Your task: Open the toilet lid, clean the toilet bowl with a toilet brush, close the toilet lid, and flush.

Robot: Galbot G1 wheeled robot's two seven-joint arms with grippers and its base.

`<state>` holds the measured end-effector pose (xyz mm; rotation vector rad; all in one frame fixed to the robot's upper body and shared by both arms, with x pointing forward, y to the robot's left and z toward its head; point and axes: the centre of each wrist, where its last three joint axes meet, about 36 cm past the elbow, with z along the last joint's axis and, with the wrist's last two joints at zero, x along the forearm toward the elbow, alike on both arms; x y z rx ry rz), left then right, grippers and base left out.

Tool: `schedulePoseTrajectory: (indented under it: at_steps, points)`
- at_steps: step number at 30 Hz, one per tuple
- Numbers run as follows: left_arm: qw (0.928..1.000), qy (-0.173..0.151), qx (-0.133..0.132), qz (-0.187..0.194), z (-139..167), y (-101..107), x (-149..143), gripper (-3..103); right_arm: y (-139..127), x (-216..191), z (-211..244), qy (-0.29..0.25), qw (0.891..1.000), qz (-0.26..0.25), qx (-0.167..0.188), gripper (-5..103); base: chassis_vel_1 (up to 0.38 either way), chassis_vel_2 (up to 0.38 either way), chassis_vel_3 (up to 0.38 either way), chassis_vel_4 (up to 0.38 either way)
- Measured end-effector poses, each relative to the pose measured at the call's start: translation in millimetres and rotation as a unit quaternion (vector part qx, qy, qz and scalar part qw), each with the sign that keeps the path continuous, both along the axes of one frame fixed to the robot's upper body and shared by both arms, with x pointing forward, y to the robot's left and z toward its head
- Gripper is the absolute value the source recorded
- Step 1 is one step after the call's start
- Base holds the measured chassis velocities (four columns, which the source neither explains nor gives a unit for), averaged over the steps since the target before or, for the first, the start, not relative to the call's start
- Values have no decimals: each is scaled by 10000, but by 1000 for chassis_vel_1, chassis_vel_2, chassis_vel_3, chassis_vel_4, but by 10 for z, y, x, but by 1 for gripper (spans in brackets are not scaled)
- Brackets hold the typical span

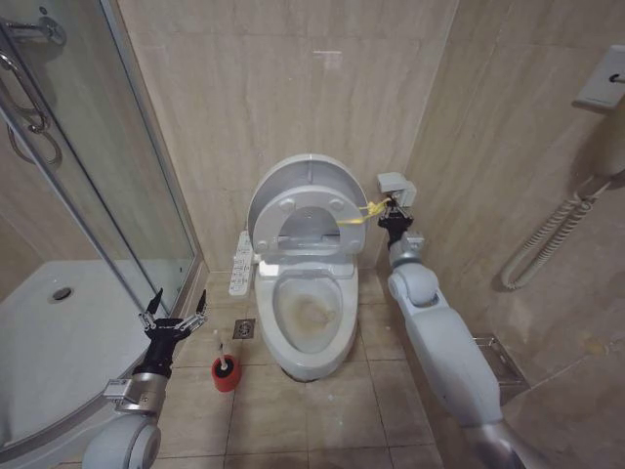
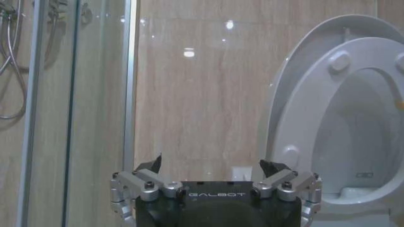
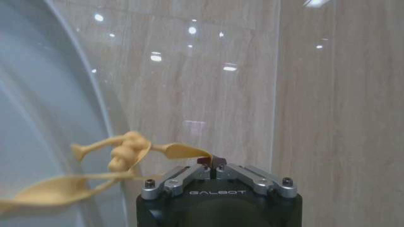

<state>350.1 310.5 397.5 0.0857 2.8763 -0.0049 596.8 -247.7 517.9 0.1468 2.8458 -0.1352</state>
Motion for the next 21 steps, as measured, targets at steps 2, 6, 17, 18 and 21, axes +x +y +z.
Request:
schedulePoseTrajectory:
  at_steps: [2,6,17,18,21]
  points:
    - [10000,0,0,0,0,0,0,100,34,108,21,32,10000,16,-14,1,0,0,0,0]
    - [10000,0,0,0,0,0,0,100,116,286,89,57,10000,51,-16,1,0,0,0,0]
    - [10000,0,0,0,0,0,0,100,265,743,427,-82,9998,48,-199,1,0,0,0,0]
    - [10000,0,0,0,0,0,0,100,265,743,427,-82,9998,48,-199,1,0,0,0,0]
    - [10000,0,0,1,0,0,0,100,314,879,545,-119,9996,37,-258,1,0,0,0,0]
